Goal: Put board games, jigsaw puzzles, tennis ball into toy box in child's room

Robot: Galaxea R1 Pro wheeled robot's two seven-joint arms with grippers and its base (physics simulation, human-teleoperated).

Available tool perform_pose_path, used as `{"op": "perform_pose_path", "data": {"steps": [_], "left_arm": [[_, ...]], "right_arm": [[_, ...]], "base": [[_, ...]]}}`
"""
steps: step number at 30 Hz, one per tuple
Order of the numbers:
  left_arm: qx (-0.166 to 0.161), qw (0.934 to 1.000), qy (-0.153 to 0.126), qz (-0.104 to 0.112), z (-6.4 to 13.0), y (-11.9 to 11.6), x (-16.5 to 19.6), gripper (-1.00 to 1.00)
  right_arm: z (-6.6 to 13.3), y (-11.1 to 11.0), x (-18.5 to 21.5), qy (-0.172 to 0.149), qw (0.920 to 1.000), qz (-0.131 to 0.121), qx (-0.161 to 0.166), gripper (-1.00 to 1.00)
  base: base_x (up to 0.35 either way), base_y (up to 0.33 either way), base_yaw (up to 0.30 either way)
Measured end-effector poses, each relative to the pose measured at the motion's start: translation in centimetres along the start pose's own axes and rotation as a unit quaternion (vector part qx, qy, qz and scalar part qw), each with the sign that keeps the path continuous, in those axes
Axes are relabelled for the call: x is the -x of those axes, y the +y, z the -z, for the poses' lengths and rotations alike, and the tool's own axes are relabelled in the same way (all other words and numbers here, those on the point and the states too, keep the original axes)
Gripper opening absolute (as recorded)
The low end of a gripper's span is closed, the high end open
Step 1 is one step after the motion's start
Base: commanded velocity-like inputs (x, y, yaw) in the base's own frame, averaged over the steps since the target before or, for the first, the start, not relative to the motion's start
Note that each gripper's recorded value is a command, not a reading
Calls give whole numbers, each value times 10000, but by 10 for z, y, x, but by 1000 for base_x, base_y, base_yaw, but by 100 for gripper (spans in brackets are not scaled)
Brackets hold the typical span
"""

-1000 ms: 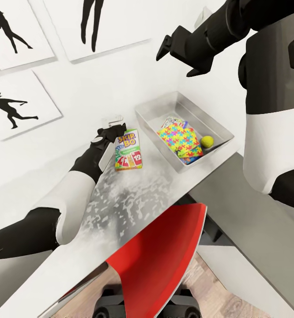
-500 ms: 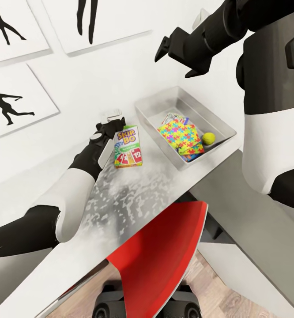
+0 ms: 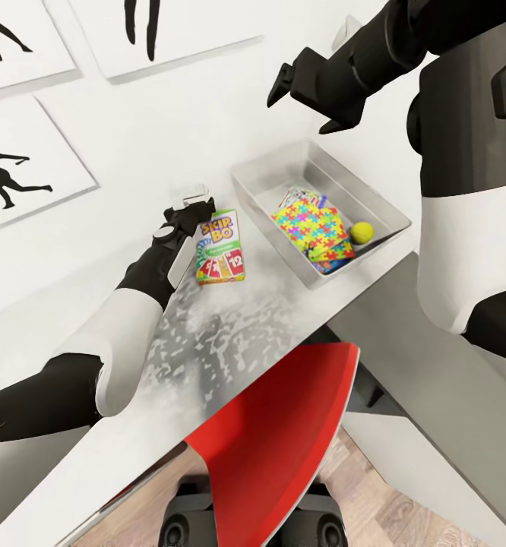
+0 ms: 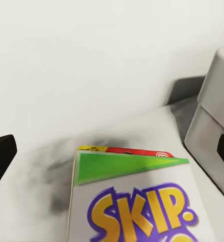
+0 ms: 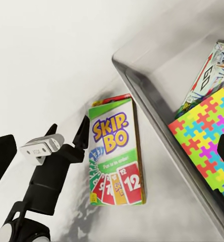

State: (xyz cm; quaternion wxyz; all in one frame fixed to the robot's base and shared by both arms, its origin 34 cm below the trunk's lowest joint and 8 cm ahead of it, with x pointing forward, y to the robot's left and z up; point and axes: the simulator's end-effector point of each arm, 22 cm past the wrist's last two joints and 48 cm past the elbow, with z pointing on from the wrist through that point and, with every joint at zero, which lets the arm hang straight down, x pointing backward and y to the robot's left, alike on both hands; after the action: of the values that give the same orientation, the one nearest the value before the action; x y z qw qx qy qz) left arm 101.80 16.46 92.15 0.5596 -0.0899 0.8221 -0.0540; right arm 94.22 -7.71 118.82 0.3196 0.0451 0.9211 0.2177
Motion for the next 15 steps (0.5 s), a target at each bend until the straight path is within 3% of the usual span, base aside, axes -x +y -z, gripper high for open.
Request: {"op": "perform_pose_path", "data": {"steps": [15], "left_arm": [[26,10000,25,14,-6,4,-17,100]], "right_arm": [[-17,-8,-8,110,9999,-50,-14,100]], "base": [[0,0,0]]}}
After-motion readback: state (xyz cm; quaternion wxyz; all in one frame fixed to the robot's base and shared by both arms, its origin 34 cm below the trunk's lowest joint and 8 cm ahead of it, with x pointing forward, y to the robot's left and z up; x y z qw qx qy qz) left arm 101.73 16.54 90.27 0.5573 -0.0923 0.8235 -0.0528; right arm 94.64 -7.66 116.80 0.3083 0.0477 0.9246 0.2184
